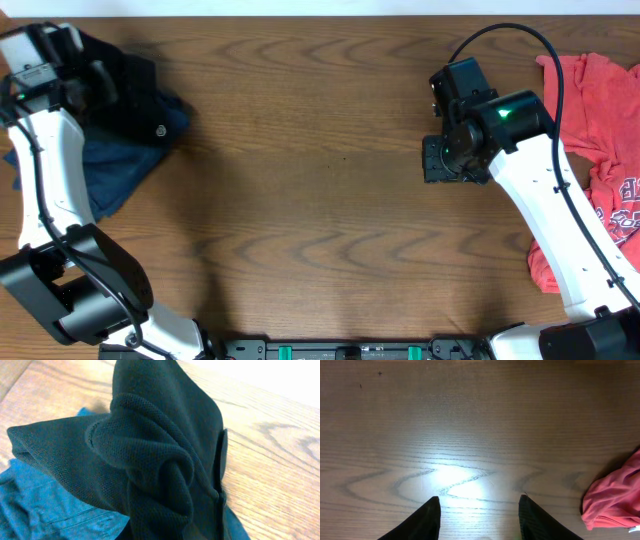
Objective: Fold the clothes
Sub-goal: 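Open the left gripper and release the shirt on the navy pile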
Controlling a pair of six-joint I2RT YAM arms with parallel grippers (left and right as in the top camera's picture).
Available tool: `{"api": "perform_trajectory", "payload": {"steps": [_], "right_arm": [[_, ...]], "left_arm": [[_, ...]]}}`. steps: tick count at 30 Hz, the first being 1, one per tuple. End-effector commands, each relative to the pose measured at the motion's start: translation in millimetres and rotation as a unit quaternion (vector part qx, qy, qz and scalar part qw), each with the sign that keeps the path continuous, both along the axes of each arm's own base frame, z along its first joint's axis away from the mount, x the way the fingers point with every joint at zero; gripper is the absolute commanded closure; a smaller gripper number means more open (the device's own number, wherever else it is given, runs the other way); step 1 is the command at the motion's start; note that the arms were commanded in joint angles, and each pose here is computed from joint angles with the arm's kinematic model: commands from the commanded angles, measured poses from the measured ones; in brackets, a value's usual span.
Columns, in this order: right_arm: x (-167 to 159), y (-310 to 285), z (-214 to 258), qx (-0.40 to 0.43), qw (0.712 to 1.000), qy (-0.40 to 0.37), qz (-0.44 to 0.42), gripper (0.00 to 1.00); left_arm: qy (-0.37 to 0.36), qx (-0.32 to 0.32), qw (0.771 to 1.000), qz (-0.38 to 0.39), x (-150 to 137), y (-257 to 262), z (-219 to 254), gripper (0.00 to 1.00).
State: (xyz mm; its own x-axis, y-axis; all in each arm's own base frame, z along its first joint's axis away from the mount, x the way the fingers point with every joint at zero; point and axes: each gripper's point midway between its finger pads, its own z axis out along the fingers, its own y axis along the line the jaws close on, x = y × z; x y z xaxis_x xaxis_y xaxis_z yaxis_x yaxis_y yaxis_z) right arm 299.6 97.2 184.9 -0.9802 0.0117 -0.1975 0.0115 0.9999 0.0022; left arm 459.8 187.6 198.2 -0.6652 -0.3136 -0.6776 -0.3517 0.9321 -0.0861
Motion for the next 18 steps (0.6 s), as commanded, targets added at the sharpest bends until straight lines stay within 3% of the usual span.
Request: {"api": "perform_trajectory", "payload": {"steps": [1, 2, 3, 4, 5, 6, 15, 18], "right_arm": [[2.2, -3.5, 6.3, -0.002, 1.000, -0.011, -0.009, 0.51], [2.2, -3.5, 6.3, -0.002, 1.000, -0.011, -0.009, 0.51], [2.2, -3.5, 6.3, -0.002, 1.000, -0.011, -0.009, 0.51], [2.2, -3.6, 6.3, -0.002, 1.000, -0.011, -0.009, 0.51], [2.3, -3.6, 6.3, -0.002, 1.000, -0.012, -0.009, 0.51], [2.2, -3.6, 6.3, -0.002, 1.000, -0.011, -0.009, 0.51], [2.4, -6.6, 6.1, -0.004, 1.000, -0.010, -0.010, 0.50], [3.0, -8.5, 6.1, -0.004, 1.000, -0.010, -0.013, 0.50]], "left_arm": [[0.000, -0.014, 1.000, 0.024, -0.1, 14.7, -6.2, 0.94], [0.004, -0.016, 0.999, 0.028, -2.0, 18.0, -11.1, 0.93], [0.009, -0.019, 0.999, 0.031, -3.7, 20.4, -15.5, 0.83], [0.015, -0.021, 0.999, 0.034, -6.1, 22.8, -20.3, 0.59], [0.019, -0.023, 0.999, 0.038, -8.8, 25.4, -23.6, 0.26], [0.023, -0.025, 0.999, 0.042, -11.4, 28.7, -26.3, 0.01], [-0.006, -0.056, 0.990, 0.131, -35.3, 71.2, -12.4, 0.02], [-0.028, -0.091, 0.990, 0.103, -28.6, 59.0, -5.5, 0.02]]}}
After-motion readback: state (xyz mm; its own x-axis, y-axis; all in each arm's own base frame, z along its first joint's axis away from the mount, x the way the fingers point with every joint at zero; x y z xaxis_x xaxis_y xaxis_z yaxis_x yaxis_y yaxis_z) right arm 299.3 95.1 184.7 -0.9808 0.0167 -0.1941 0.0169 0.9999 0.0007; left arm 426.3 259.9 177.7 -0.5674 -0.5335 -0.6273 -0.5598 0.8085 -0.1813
